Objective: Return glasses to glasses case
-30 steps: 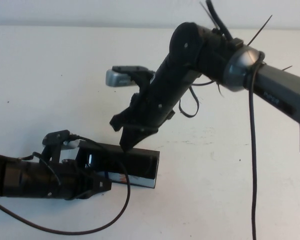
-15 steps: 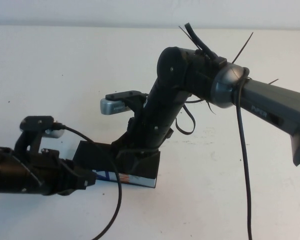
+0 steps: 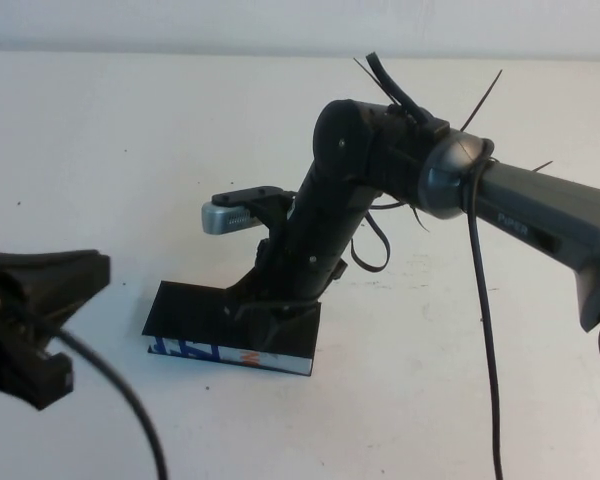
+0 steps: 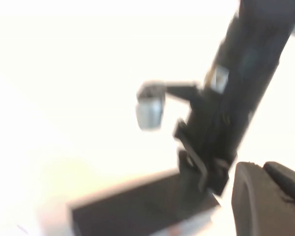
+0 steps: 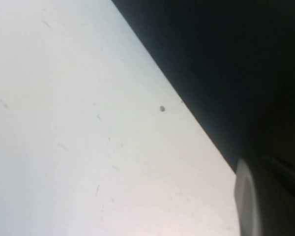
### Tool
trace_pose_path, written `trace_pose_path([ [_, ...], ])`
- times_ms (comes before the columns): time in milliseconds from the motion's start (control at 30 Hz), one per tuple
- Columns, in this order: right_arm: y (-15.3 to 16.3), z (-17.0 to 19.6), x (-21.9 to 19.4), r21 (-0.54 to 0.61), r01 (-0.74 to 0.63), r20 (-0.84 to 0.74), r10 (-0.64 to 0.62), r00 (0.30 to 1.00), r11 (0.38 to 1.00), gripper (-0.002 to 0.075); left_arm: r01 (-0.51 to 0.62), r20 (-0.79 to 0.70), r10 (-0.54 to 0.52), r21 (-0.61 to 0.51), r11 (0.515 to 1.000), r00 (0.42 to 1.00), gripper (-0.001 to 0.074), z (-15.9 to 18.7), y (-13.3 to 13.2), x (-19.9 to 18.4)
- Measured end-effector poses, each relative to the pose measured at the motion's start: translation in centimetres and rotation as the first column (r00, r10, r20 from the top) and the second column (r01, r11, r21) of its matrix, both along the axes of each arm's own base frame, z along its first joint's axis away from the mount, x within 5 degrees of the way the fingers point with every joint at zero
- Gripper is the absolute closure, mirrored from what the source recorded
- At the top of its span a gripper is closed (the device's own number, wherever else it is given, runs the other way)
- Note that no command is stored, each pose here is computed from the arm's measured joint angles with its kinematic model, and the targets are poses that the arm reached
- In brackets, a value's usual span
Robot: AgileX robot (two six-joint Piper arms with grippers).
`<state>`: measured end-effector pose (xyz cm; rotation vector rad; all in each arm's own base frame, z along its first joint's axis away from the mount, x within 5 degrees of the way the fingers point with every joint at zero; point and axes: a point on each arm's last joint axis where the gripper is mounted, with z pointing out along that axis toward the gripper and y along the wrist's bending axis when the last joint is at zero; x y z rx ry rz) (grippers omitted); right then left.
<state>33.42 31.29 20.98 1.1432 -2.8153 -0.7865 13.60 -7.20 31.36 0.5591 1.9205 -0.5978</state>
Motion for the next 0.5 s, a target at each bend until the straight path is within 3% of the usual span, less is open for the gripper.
trace_pose_path([
  [200, -0.4, 3.3, -0.7, 0.044, -0.008, 0.061, 0.005, 0.998, 0.999, 0.0737, -0.173, 0.274, 0.187, -0.072, 0.982, 0.944, 0.0738, 0.7, 2.4, -4.3],
  [500, -3.7, 15.2, -4.8, 0.174, -0.039, 0.298, -0.014, 0.954, 0.984, 0.0737, -0.432, 0.491, 0.496, -0.245, 0.868, 0.716, 0.0738, -5.2, 6.2, -8.4],
])
